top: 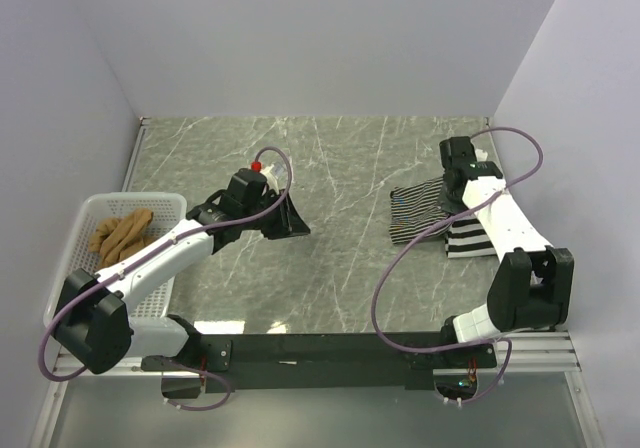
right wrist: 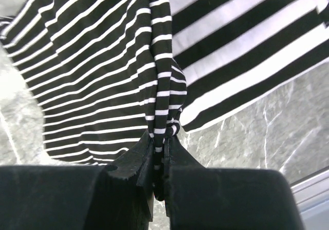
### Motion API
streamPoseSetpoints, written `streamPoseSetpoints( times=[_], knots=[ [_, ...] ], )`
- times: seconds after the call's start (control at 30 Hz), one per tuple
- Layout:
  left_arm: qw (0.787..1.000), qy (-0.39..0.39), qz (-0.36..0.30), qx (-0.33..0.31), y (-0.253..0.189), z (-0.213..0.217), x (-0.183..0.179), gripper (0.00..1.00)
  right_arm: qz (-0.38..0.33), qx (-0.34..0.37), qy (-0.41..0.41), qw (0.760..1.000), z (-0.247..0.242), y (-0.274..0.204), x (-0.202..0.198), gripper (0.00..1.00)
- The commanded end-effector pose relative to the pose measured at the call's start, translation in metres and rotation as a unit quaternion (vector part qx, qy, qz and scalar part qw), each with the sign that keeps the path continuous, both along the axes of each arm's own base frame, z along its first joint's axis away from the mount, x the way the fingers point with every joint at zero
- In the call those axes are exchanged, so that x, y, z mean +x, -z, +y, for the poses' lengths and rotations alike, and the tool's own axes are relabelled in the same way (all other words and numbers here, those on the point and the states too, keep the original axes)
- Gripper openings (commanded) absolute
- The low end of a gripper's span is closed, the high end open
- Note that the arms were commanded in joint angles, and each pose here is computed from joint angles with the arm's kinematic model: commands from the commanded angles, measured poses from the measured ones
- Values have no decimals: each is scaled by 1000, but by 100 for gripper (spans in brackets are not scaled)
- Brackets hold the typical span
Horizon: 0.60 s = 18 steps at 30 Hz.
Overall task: Fold and stack the tank tops
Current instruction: Neatly place the folded tank top to the corner
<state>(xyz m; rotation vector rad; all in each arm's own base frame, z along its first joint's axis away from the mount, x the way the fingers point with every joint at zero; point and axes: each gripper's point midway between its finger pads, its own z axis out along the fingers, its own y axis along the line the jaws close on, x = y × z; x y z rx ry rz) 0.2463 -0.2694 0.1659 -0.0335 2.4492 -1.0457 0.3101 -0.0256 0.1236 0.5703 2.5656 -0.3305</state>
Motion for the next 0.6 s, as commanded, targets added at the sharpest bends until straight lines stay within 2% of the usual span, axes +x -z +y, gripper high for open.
streamPoseSetpoints(
  times=[0.0,0.23,0.57],
  knots=[
    [999,12,-23,-19,-13,-4,2,33,-24,-28,-10,999,-3,-27,14,0],
    [1000,14,-18,-17,-10,-4,2,33,-18,-53,-16,998,0,-36,38,0],
    [1000,23,-6,-15,-1,-6,-1,32,5,-98,17,995,-26,-44,28,0]
  ],
)
